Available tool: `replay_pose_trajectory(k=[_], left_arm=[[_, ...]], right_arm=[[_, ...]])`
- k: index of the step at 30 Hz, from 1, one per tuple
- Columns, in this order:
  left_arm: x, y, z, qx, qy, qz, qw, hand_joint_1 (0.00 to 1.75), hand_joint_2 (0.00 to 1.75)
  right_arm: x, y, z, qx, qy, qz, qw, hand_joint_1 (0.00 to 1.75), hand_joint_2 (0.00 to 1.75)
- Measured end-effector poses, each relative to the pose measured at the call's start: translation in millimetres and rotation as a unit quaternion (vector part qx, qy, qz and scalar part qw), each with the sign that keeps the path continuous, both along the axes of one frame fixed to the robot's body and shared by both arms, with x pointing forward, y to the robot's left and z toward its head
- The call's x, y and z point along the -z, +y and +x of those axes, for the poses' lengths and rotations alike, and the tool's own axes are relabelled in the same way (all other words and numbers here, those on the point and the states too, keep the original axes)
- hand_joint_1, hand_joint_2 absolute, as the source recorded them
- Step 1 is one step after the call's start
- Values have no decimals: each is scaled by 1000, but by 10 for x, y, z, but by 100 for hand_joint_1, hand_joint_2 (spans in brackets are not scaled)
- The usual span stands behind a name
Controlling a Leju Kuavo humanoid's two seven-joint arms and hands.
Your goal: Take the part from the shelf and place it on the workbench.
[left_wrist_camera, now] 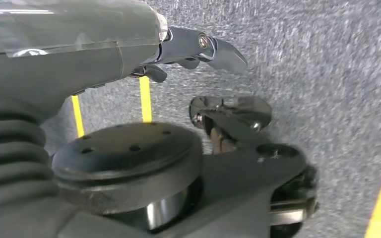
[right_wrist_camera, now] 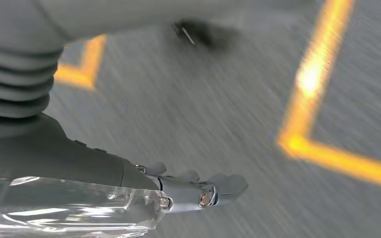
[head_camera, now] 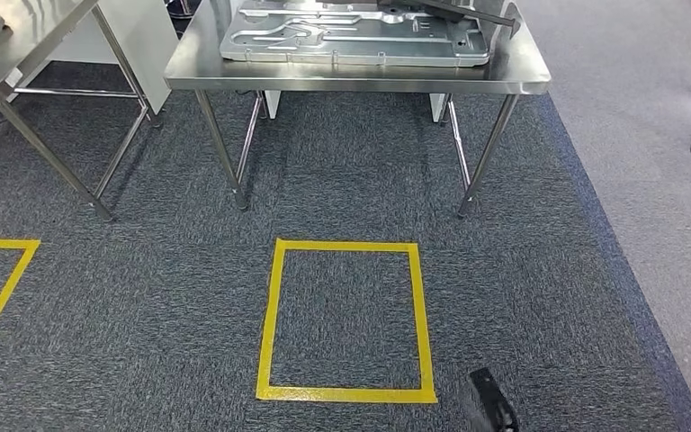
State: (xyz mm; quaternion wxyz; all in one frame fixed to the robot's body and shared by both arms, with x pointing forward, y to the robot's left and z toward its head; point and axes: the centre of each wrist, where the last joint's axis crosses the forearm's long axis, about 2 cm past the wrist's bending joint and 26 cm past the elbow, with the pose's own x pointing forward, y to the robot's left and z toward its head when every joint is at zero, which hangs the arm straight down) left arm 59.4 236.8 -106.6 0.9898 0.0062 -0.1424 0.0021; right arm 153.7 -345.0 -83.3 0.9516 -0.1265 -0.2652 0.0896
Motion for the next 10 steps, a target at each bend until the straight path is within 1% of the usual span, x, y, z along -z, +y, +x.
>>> replay_pose_trajectory(k=[2, 4, 7, 10], left_arm=[[-3, -15, 9, 8, 8, -6, 1000, 0, 175], [-4, -25, 17, 11, 18, -15, 1000, 0, 175], [1, -23, -19, 14, 29, -17, 999, 0, 175], [9, 1, -59, 12, 33, -15, 999, 0, 175]], right_arm=[[66, 259, -132, 13, 37, 38, 999, 0, 175], [91, 451, -183, 12, 58, 72, 996, 0, 175], [105, 605, -229, 5, 74, 99, 992, 0, 175], [124, 671, -301, 9, 83, 110, 990, 0, 175]])
